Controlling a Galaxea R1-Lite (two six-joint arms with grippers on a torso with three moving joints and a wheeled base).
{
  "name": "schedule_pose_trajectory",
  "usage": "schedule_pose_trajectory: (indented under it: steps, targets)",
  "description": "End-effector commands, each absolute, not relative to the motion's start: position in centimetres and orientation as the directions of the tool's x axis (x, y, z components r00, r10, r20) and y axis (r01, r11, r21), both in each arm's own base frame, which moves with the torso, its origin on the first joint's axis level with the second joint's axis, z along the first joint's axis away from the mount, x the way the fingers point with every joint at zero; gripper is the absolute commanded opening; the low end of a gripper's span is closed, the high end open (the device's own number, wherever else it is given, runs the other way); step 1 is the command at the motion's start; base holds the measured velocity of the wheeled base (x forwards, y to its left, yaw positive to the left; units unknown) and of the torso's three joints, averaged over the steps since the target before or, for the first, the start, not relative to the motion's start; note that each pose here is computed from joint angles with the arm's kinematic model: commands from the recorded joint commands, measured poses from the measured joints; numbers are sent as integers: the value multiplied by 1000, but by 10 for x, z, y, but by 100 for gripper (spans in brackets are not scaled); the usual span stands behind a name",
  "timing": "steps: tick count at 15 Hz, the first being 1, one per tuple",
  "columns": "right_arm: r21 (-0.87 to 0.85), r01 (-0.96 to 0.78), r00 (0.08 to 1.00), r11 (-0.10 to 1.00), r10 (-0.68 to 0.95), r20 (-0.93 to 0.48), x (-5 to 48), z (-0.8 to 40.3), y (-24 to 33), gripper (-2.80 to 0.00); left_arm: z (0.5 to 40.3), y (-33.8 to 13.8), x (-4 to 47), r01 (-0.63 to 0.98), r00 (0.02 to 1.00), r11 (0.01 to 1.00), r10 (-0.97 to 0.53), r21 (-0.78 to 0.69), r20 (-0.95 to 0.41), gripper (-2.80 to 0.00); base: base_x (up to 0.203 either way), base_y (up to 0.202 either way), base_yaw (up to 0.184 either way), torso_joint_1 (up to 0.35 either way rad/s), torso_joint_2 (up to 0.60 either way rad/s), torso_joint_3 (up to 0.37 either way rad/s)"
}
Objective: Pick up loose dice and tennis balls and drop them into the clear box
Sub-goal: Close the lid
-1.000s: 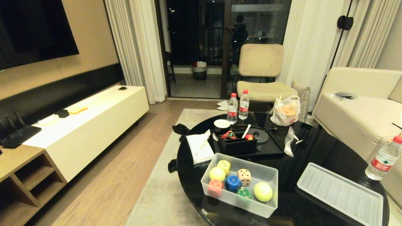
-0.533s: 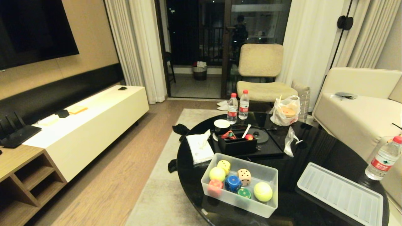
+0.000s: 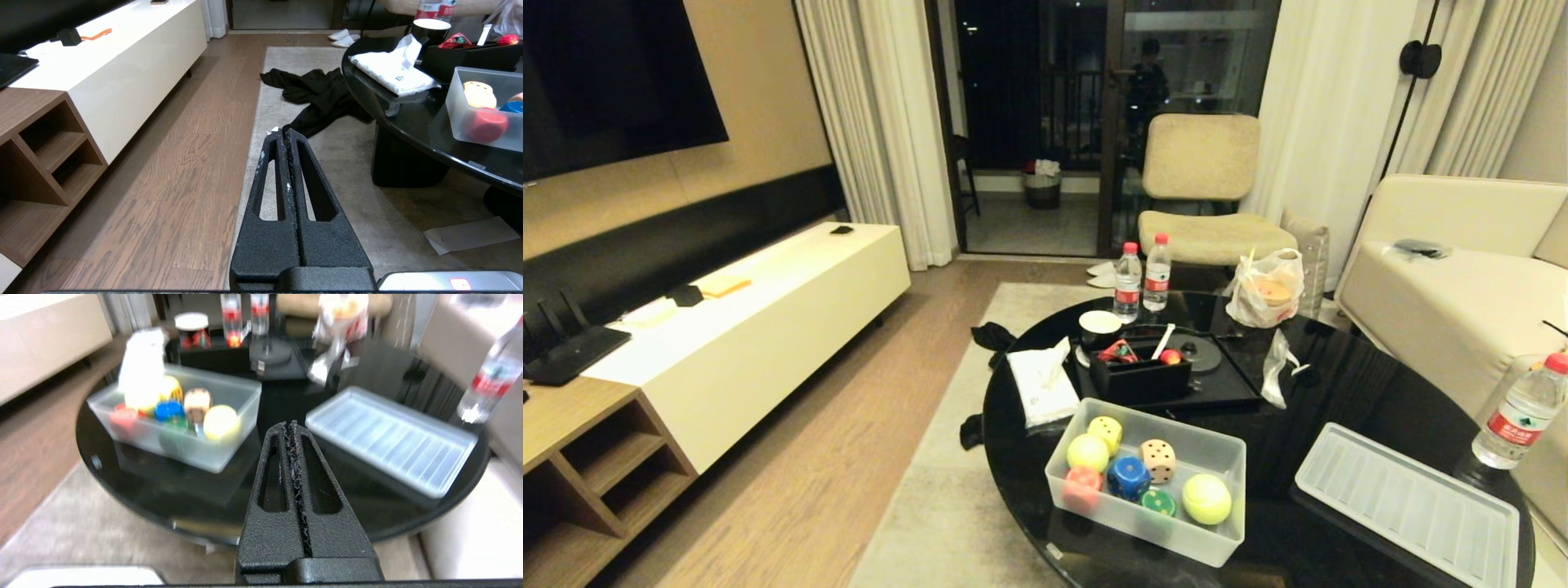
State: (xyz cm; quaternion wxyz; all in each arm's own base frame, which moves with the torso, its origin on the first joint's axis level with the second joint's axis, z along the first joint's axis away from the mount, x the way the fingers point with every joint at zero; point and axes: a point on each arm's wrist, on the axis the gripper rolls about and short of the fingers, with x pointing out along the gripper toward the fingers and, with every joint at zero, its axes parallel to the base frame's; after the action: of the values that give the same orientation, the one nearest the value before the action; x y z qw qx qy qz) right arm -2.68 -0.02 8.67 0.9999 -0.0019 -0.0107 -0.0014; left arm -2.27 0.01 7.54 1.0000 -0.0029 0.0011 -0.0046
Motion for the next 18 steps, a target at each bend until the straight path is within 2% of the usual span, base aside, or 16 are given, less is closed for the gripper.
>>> schedule_pose_trajectory:
  steps: [1,5,10,12,15,18]
  targets:
    - [-12,-2,999,1000,2,36,-35,115,0,-280,75,0,-23,9,1000,1000,-9,-6,-2,-280,0,0,0,0,0,0]
    - [-30,12,1000,999,-13,-14,-42,206,0,-280,75,0,-23,9,1000,1000,-9,-6,-2,-280,0,0,0,0,0,0]
    - [-44,76,990,996,-80,-117,18,304,-2,-280,75,0,-23,9,1000,1000,-9,-6,-2,-280,0,0,0,0,0,0]
    - [-39,130,975,991,-135,-176,52,324,-3,-280,75,0,-23,9,1000,1000,-9,-6,-2,-280,0,0,0,0,0,0]
    - [65,215,927,974,-183,-328,96,339,-4,-280,75,0,-23,9,1000,1000,-9,-6,-2,-280,0,0,0,0,0,0]
    - [97,370,815,924,-272,-511,135,327,-20,-280,75,0,-23,9,1000,1000,-9,-6,-2,-280,0,0,0,0,0,0]
